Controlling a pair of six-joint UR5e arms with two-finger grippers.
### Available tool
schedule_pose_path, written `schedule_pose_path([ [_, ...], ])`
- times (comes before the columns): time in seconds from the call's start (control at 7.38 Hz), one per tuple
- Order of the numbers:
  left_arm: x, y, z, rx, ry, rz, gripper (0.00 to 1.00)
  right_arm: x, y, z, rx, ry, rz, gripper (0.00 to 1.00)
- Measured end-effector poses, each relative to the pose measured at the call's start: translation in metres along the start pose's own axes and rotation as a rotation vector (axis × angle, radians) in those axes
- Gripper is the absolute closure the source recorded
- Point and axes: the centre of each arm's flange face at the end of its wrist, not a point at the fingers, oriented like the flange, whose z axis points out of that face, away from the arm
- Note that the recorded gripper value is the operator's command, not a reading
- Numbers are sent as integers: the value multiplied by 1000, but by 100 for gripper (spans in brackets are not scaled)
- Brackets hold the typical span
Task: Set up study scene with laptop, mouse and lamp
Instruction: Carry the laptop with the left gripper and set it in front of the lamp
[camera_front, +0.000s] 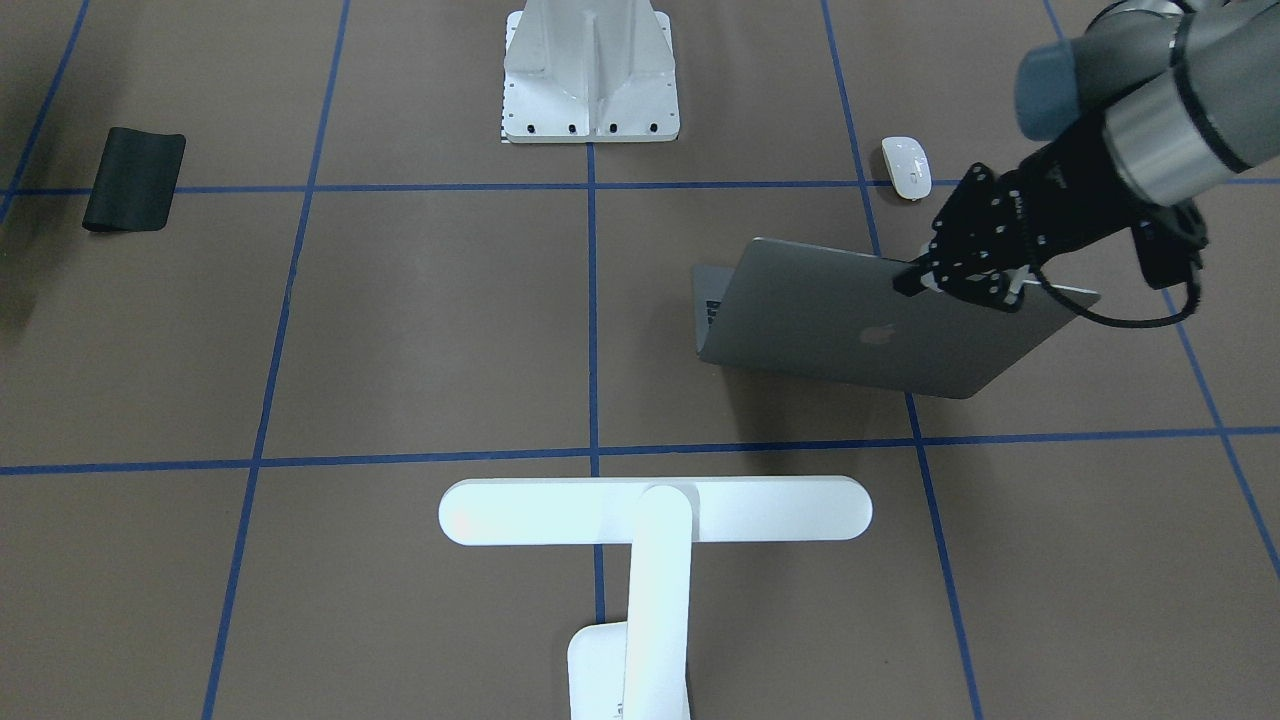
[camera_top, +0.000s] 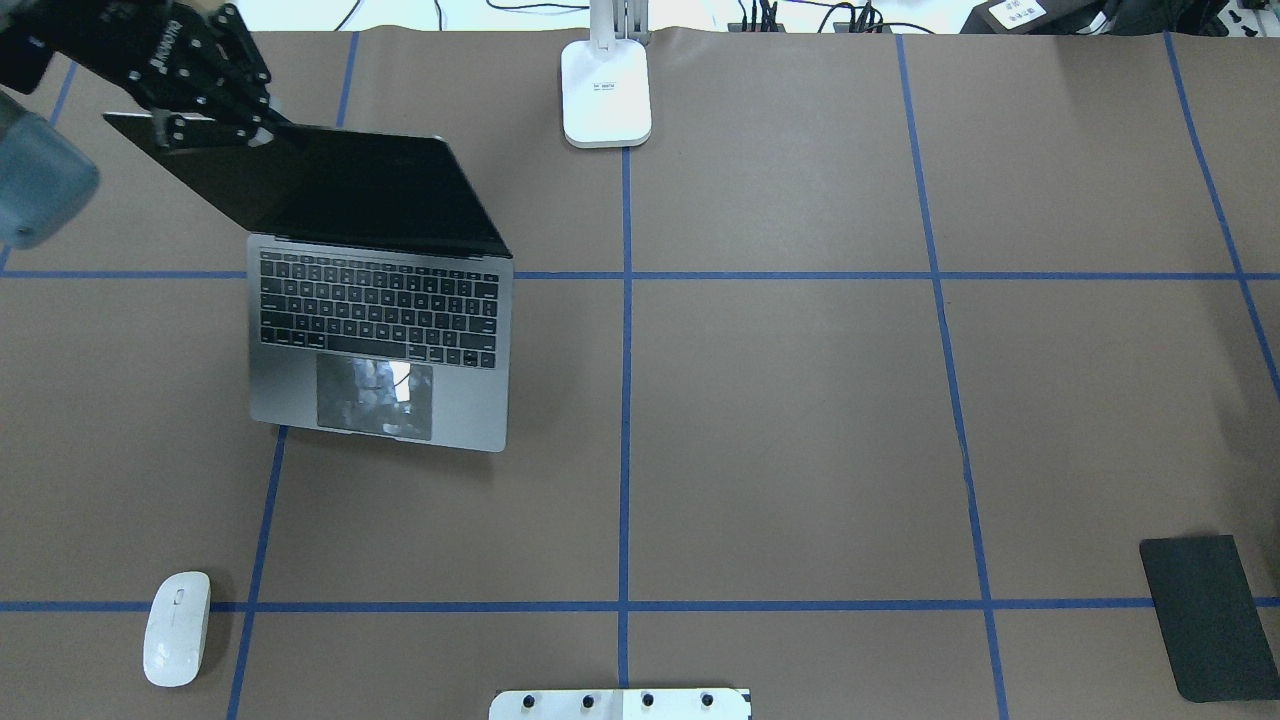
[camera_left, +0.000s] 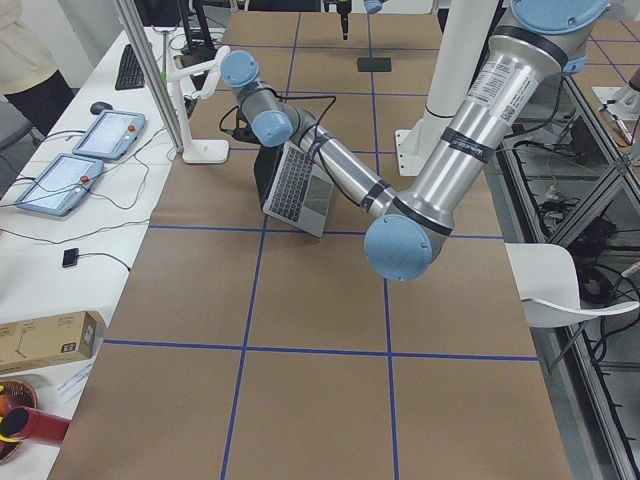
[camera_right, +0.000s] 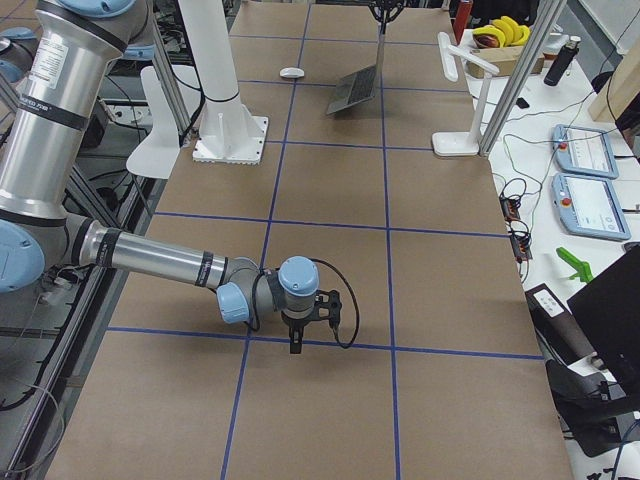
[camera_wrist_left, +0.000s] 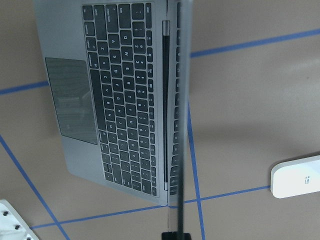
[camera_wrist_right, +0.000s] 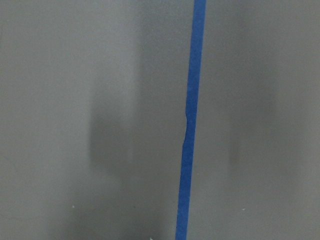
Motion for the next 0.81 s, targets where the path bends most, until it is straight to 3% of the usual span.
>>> schedule_pose_path([
  [0.41,2,82,64,37,58,-15,100,3,-1,4,-8,0,4,0],
  [0.81,30,124,117,68,170,28,100,9,1,10,-22,2,16,0],
])
